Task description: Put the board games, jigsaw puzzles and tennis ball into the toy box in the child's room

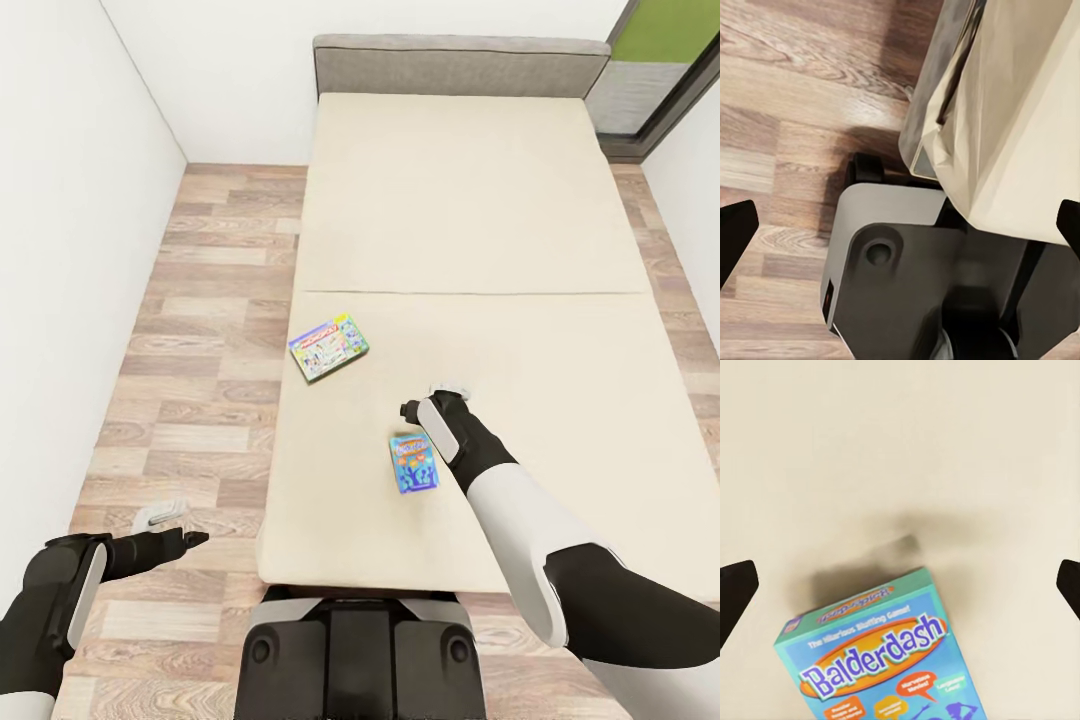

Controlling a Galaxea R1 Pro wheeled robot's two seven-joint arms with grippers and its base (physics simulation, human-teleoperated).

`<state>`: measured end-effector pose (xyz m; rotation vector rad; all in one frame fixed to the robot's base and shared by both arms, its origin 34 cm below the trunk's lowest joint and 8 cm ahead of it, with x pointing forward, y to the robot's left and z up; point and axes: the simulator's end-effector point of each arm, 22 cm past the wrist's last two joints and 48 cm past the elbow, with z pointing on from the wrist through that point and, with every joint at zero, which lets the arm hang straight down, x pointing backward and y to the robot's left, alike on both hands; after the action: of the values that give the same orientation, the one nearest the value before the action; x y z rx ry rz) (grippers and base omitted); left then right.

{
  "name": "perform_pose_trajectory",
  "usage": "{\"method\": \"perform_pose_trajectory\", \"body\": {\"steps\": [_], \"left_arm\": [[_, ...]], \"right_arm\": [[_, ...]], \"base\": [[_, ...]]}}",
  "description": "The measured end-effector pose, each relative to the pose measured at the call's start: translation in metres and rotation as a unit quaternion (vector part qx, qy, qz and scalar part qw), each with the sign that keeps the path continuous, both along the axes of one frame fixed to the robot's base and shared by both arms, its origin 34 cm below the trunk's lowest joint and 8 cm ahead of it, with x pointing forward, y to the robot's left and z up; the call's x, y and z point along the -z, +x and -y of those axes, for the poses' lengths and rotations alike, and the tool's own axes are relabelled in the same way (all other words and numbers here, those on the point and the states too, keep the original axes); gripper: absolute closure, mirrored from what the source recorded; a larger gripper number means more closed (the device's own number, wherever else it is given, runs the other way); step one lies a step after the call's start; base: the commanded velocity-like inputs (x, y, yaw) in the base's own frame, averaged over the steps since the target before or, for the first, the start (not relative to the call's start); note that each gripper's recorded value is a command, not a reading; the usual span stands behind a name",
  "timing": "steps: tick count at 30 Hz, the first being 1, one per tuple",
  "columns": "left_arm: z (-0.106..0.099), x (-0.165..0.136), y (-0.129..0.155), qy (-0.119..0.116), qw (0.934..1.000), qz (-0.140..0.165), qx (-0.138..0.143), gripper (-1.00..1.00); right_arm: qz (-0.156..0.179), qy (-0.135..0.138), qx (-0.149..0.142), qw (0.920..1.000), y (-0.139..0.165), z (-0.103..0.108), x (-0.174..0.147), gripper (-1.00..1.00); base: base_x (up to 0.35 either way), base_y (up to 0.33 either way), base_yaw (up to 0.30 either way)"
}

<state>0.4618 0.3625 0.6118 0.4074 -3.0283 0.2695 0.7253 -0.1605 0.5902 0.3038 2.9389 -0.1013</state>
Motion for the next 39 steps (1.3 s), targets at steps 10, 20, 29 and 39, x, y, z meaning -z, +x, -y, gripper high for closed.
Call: {"method": "perform_pose_trajectory", "body": {"steps": [10,20,29,39], "left_arm": [[0.000,0.006,-0.007,0.000,1.0000,-0.008,0.000,-1.00],[0.000,0.011,-0.013,0.000,0.9999,-0.017,0.000,-1.00],[0.000,0.016,-0.019,0.000,0.9997,-0.024,0.000,-1.00],[0.000,0.022,-0.026,0.000,0.9995,-0.033,0.000,-1.00]], "right_arm": [[-0.008,0.000,0.000,1.0000,-0.007,0.000,0.010,-1.00],[-0.016,0.000,0.000,0.9999,-0.014,0.000,0.020,-1.00],[-0.024,0.000,0.000,0.9997,-0.020,0.000,0.029,-1.00],[-0.027,-0.001,0.002,0.9996,-0.026,0.001,0.039,-1.00]], "base": [[0.000,0.000,0.000],[0.000,0.000,0.000],[0.000,0.000,0.000],[0.000,0.000,0.000]]}}
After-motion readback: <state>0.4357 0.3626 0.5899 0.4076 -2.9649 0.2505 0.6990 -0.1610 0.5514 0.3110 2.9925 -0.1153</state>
